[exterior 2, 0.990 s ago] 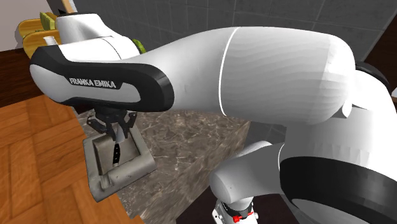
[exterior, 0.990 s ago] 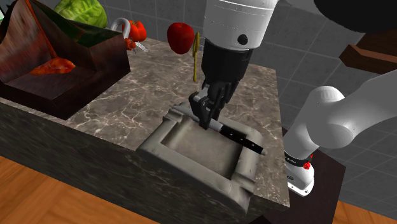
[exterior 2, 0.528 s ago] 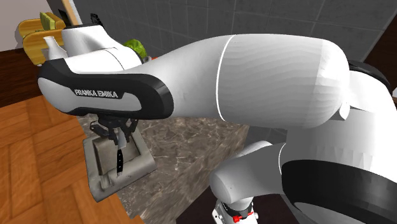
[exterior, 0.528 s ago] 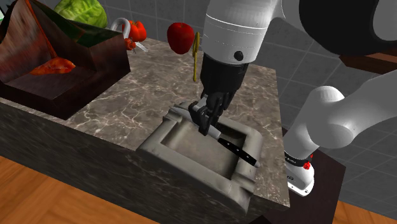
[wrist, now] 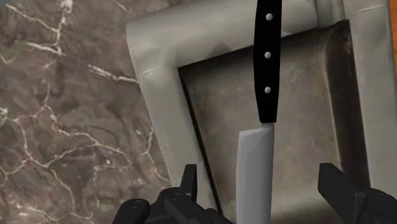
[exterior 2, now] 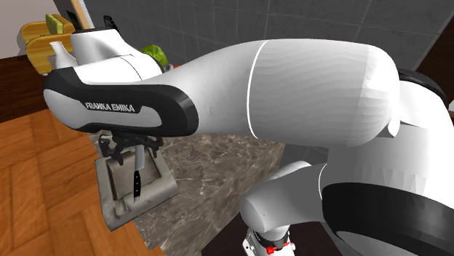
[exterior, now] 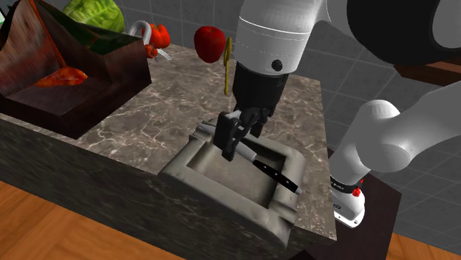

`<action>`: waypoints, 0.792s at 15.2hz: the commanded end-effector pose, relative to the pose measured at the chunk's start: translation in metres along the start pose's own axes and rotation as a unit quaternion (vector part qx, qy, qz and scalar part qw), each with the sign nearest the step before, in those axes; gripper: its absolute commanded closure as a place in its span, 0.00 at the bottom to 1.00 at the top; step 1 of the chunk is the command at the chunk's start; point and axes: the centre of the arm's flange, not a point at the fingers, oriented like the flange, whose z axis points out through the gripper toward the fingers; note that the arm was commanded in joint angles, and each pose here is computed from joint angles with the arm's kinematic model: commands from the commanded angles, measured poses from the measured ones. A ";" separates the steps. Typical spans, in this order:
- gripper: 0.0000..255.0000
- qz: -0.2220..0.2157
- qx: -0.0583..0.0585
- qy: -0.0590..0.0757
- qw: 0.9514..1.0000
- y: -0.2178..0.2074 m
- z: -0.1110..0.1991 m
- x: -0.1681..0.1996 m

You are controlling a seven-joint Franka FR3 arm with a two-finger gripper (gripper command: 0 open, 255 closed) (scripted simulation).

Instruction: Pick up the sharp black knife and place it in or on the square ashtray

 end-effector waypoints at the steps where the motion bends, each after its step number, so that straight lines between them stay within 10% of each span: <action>1: 0.00 0.000 0.000 0.000 1.000 0.000 0.000 0.000; 5: 0.00 0.000 0.000 0.000 1.000 0.000 -0.050 0.000; 12: 0.00 0.000 0.000 0.000 1.000 0.000 -0.050 0.000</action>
